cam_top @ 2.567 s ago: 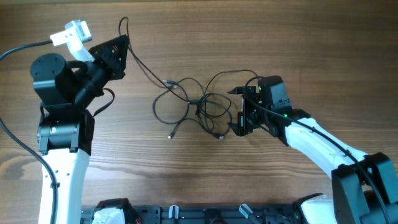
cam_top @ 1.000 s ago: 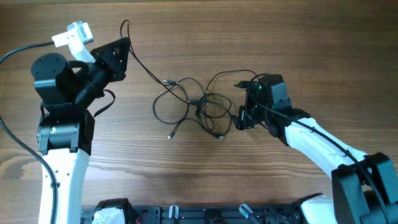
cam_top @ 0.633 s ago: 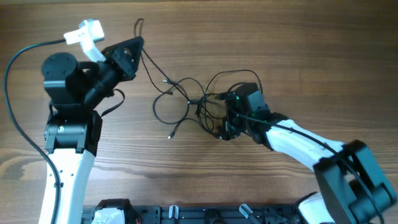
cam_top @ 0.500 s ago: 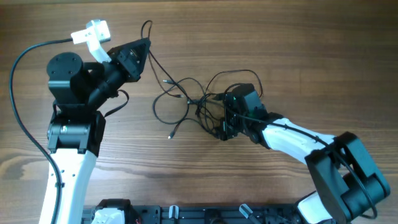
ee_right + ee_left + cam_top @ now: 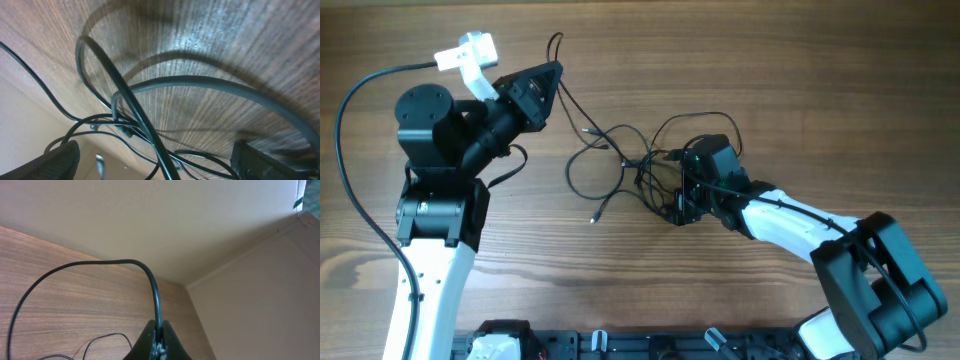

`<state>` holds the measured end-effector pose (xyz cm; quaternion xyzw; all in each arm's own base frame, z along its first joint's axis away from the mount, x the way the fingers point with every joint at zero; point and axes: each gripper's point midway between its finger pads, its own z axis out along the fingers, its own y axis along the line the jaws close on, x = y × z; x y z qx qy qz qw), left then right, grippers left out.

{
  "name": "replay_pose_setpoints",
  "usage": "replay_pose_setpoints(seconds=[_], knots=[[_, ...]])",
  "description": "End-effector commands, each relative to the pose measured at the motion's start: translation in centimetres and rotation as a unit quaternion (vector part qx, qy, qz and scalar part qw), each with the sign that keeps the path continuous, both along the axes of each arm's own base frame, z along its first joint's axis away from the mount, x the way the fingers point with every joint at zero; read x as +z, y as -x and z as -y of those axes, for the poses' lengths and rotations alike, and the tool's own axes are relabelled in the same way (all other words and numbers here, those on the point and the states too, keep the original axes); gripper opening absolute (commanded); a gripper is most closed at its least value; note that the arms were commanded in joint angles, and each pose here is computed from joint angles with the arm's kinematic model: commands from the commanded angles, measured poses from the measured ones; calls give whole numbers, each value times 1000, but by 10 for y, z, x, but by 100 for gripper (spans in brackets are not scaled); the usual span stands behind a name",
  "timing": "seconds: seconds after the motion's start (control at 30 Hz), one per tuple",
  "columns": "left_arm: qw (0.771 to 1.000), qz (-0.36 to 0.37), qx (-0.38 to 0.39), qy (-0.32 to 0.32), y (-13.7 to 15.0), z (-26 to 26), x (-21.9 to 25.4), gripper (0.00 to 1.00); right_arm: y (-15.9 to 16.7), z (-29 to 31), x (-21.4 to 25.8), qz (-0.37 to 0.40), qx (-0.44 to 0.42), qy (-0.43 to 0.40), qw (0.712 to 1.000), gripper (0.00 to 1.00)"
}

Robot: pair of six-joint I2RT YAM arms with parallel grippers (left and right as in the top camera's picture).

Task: Untangle cables
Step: 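Lift the right gripper with the cable up and to the left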

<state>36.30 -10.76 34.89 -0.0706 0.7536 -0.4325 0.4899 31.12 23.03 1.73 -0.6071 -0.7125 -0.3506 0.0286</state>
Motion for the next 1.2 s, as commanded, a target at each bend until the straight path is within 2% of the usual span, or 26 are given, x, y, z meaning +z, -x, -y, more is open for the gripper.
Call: replay_pose_setpoints(seconds=[0.0,0.17,0.23,0.27,0.3,0.33,0.4,0.53,0.63,0.7,0.8,1.0,1.07,1.17], knots=[[1000,2,-7,5,1,3,4,4,4,5,-14,-21,-14,16,1000,100],[1000,2,-7,5,1,3,4,4,4,5,-13,-20,-13,16,1000,100],[1000,2,-7,5,1,3,4,4,2,5,-12,-17,-14,14,1000,80],[1000,2,-7,5,1,3,4,4,0,3,-10,-11,-13,11,1000,63],[1000,2,-7,5,1,3,4,4,-4,1,-7,0,-13,6,1000,38],[1000,2,-7,5,1,3,4,4,-7,-1,-4,8,-12,1,1000,21],[1000,2,-7,5,1,3,4,4,-14,-5,3,36,-2,-5,999,4],[1000,2,-7,5,1,3,4,4,-36,-18,30,149,57,-6,987,4],[1000,2,-7,5,1,3,4,4,-47,-29,53,237,106,-3,966,4],[1000,2,-7,5,1,3,4,4,-54,-39,76,321,155,3,934,4],[1000,2,1,4,-1,1,4,4,-57,-56,120,446,209,-10,870,4],[1000,-2,9,2,-1,-1,2,4,-49,-71,183,559,223,-69,796,5],[1000,-2,23,-1,-4,-6,1,4,-43,-72,213,607,219,-93,759,4],[999,-2,33,-2,-6,-9,1,4,-42,-73,225,615,214,-108,751,5]])
